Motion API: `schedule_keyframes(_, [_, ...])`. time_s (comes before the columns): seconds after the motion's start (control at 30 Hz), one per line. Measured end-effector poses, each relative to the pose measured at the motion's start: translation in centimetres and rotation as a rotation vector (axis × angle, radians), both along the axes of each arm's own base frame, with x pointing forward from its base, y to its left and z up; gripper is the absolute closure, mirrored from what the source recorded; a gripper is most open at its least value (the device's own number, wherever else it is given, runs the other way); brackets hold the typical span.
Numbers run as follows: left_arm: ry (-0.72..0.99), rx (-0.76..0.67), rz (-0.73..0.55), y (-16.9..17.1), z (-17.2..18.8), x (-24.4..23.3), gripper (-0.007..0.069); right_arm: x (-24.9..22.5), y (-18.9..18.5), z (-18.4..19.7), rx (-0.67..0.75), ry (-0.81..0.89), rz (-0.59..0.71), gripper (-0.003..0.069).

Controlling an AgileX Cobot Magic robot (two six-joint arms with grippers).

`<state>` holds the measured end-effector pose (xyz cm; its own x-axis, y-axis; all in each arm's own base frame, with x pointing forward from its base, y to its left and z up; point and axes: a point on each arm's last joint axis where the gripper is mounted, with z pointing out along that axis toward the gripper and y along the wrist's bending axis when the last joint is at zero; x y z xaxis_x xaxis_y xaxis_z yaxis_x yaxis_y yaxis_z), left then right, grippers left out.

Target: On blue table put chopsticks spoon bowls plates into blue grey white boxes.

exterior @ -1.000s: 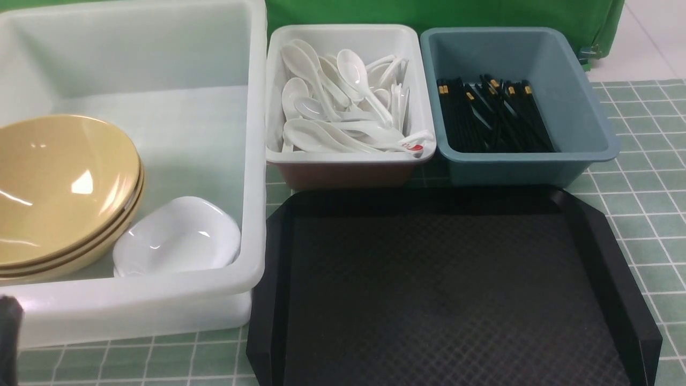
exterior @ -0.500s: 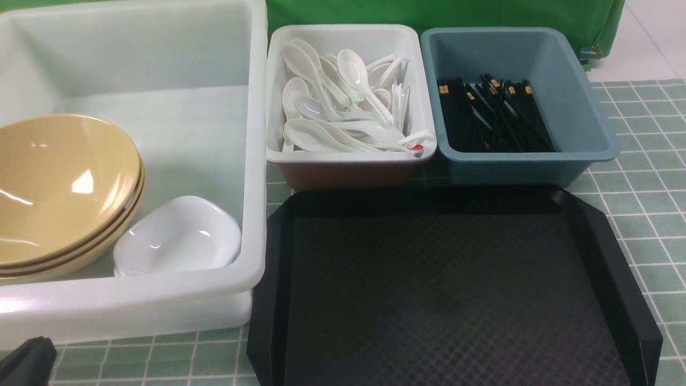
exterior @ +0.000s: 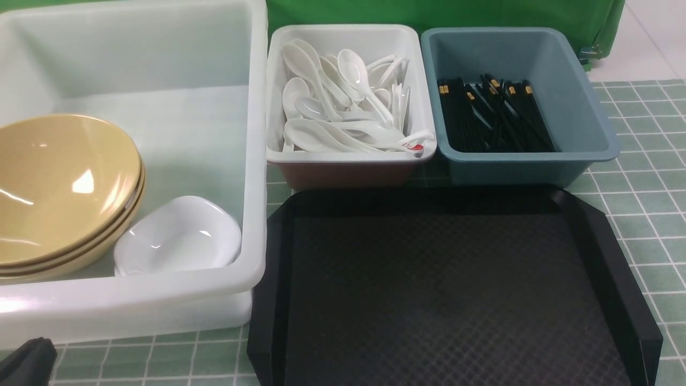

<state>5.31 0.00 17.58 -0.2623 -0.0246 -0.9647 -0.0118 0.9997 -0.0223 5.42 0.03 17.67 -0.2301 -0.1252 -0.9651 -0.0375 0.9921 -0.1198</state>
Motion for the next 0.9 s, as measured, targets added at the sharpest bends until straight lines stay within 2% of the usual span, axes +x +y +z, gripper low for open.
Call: schedule_keyframes(0.9, [0.0, 0.003, 0.0, 0.01, 0.0, 0.0, 0.0621, 0.0, 0.0, -0.01, 0.0, 0.001, 0.0, 0.0551])
